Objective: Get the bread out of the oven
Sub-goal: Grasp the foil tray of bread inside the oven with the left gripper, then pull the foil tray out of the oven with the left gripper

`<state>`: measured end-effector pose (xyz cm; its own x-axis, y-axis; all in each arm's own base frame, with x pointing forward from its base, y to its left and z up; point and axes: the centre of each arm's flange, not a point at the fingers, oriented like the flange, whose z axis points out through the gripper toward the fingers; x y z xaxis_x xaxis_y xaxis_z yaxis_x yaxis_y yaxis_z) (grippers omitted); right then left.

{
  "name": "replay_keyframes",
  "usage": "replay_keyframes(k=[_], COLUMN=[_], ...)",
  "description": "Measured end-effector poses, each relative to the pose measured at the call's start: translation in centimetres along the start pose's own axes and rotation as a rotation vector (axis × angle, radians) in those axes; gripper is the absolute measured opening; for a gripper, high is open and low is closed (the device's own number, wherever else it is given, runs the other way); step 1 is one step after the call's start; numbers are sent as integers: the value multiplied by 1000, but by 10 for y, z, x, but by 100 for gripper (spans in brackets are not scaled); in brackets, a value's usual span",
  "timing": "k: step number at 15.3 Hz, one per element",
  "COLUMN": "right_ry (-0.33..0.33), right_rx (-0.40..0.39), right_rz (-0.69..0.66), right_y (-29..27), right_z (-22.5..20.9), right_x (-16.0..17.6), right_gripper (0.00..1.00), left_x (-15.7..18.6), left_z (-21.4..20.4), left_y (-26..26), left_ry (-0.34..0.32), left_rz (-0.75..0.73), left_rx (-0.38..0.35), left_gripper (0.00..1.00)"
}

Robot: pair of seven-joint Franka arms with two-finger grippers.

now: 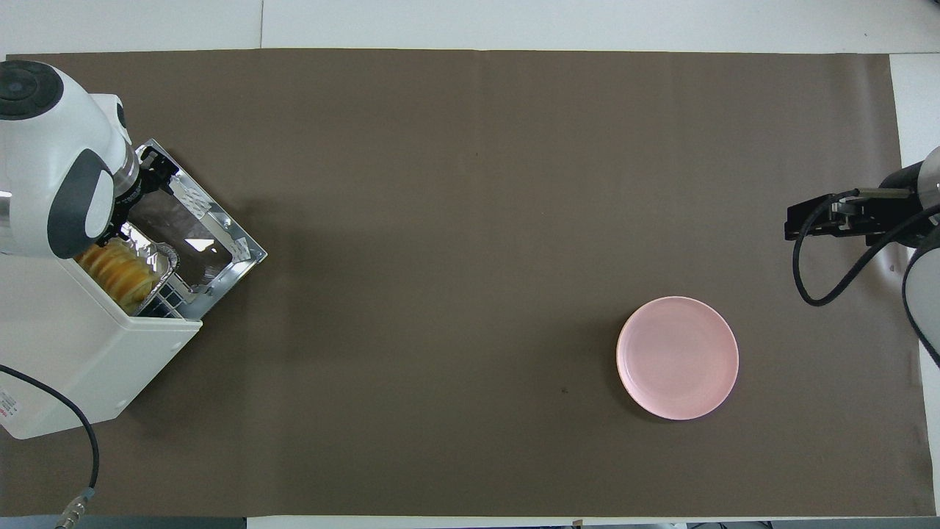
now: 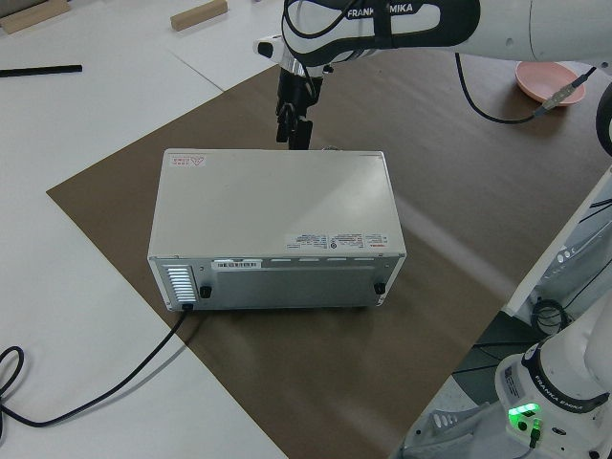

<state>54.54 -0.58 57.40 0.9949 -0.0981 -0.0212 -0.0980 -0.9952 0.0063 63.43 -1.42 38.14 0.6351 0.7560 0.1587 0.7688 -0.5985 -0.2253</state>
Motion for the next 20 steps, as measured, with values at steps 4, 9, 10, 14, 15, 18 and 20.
replay_keyframes(k=[4,9,10,14,15,18,20], right_ry=[0,0,0,0,0,0,0], right_rx=[0,0,0,0,0,0,0], right_rz=[0,0,0,0,0,0,0], right_y=[0,0,0,0,0,0,0], right_z=[0,0,0,0,0,0,0], right_x=[0,0,0,0,0,0,0], right_gripper=[100,100,100,100,100,100,100], left_x=[1,-4,-4,-4,-3,5,9], left_z=[8,21,22,22,23,13,-5], left_y=[-1,-2,-2,-4,-5,-6,0], left_ry=[4,-5,-6,-4,-4,9,32], left_rz=[-2,5,7,56,63,89,101], left_rx=[-12,-3,-2,-2,-2,-20,-49], left_gripper=[100,93,81,33,22,2,2])
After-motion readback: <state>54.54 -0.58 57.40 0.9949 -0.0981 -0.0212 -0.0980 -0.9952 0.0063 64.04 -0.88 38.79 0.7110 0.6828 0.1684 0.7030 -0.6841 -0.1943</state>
